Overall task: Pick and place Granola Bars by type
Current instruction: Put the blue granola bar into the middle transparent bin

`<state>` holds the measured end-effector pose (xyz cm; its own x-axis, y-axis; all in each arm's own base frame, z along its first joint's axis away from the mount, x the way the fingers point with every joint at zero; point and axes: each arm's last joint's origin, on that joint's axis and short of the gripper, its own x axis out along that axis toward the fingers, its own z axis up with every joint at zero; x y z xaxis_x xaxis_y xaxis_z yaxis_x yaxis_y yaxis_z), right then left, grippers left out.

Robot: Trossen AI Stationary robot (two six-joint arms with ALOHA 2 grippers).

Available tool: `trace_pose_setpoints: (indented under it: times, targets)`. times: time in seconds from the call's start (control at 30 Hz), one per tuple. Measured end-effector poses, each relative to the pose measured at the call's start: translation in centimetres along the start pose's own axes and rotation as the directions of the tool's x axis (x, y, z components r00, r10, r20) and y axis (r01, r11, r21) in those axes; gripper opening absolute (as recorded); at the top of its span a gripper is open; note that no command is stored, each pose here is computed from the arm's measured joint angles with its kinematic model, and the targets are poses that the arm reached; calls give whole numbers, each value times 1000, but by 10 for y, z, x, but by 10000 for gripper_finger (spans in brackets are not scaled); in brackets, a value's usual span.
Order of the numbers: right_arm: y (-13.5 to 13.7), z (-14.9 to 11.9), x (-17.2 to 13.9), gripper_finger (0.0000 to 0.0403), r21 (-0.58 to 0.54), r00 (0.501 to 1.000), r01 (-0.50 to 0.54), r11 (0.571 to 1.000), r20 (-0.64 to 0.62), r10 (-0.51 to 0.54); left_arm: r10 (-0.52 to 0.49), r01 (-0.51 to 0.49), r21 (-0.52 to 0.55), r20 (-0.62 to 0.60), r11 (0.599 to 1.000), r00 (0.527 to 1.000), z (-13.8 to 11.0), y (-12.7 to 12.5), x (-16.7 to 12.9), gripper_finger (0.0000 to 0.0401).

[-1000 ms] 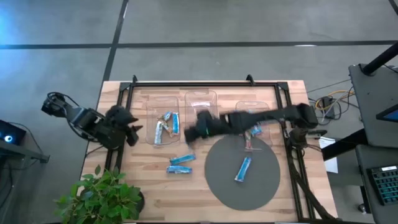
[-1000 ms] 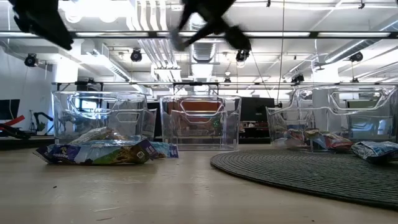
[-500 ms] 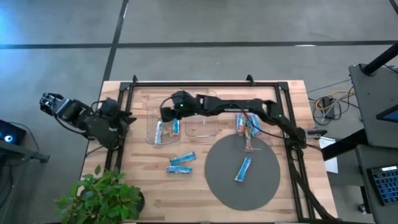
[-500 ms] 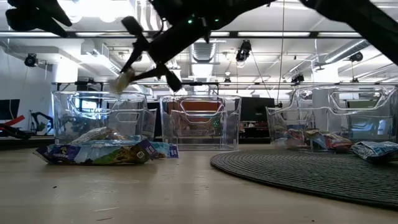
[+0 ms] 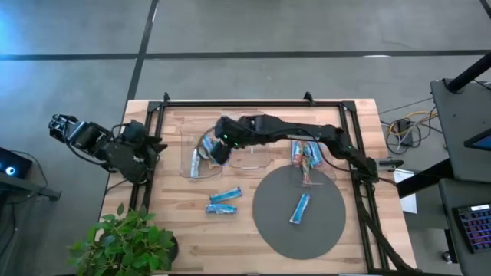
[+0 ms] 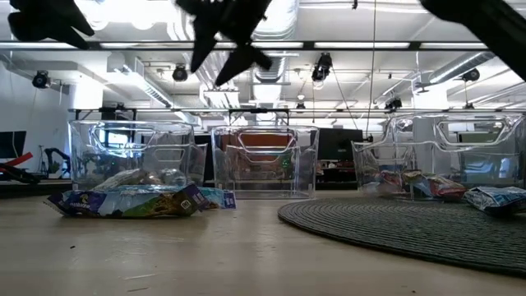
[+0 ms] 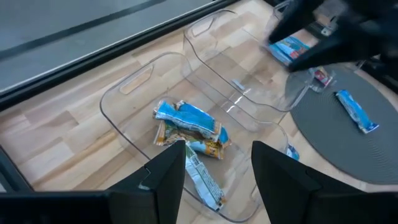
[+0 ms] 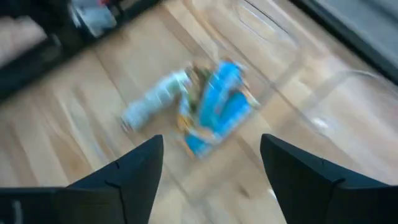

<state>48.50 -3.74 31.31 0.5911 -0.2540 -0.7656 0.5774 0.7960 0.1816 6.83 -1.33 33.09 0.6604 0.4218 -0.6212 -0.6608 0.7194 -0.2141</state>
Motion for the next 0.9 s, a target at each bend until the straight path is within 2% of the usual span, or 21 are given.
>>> trace_pose_setpoints:
  times: [0.1,0.2,0.33,0.47,0.63,0.77,0.9]
  targets:
    - [11,-19,-30,263,-106,993,102,989,-45,-108,0,0,33,0,999,1000,0,0,0,168]
    - [19,-44,-54,263,-113,969,184,976,-143,-200,4,-5,63,5,998,1000,0,0,0,168]
    - [27,-76,-75,255,9,906,317,948,-300,-300,7,-8,88,12,996,1000,0,0,1,168]
    - [56,-106,-84,249,198,909,309,930,-350,-228,8,-9,115,13,993,1000,0,0,1,168]
    - [73,-151,-85,253,380,844,447,810,-480,-240,8,-9,144,13,990,1000,0,0,1,168]
    - [81,-194,-79,256,394,704,596,700,-675,-220,8,-10,146,13,989,1000,0,0,1,168]
    - [87,-234,-76,252,360,589,713,602,-774,-234,8,-9,149,8,989,1000,0,0,1,168]
